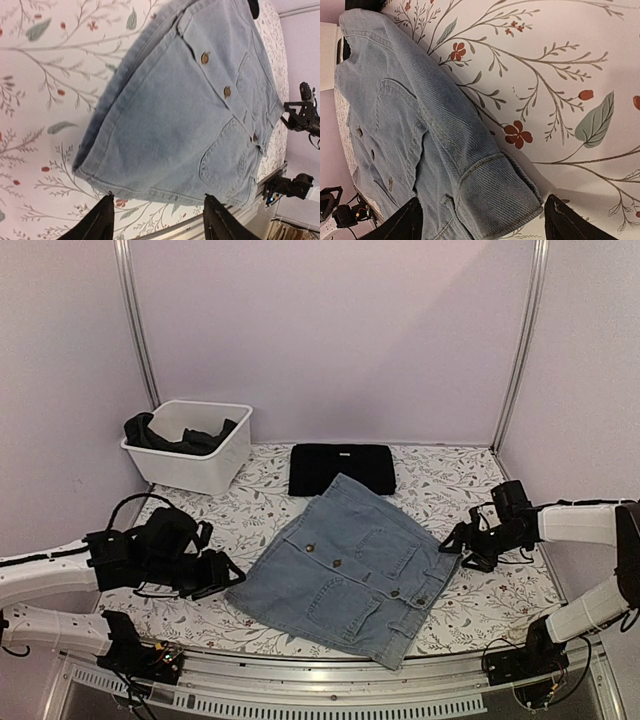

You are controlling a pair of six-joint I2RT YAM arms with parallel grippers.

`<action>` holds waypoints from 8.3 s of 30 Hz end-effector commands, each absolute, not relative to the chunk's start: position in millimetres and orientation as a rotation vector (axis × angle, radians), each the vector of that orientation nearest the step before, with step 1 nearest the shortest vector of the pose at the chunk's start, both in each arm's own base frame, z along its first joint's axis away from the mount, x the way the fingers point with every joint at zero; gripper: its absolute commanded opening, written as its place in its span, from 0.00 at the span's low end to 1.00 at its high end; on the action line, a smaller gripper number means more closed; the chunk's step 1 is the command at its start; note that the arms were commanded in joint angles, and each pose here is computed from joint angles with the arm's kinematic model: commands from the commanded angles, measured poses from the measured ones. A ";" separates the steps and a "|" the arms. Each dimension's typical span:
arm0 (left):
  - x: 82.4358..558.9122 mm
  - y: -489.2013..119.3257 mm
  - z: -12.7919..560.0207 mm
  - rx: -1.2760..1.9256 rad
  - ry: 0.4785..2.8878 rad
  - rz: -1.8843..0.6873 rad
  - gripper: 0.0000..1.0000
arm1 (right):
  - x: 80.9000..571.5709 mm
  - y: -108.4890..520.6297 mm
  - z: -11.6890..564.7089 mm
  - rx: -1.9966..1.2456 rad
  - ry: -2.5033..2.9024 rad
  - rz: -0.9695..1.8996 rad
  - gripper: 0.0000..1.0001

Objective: Fold and stack the mixed laundry pile
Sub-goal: Rotate the flattened skirt at the center of the board, then pick up the flattened skirt from the center of the board, then fold the flattened skirt at the center of the board.

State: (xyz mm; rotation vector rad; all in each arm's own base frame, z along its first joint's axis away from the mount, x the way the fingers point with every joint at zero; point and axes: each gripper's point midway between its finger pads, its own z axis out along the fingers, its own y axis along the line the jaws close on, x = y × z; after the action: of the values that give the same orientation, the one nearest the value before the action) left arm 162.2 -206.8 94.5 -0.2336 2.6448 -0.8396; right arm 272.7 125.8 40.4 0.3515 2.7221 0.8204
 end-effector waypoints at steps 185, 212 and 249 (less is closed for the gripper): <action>385.9 -273.2 124.2 0.437 2.176 -0.881 0.00 | 361.2 200.9 97.9 -0.386 2.354 0.939 0.00; 216.2 -224.5 62.0 0.273 2.444 -0.769 0.00 | 200.7 209.9 67.8 -0.322 2.513 1.100 0.00; 188.8 -291.3 124.5 0.522 2.401 -0.815 0.56 | 212.1 227.2 113.7 -0.389 2.505 1.089 0.47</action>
State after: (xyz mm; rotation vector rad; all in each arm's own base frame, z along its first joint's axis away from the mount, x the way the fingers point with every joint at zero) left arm 181.7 -277.7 140.7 0.4006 2.3662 -0.9241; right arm 221.7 213.9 142.0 -0.2699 2.4197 1.0825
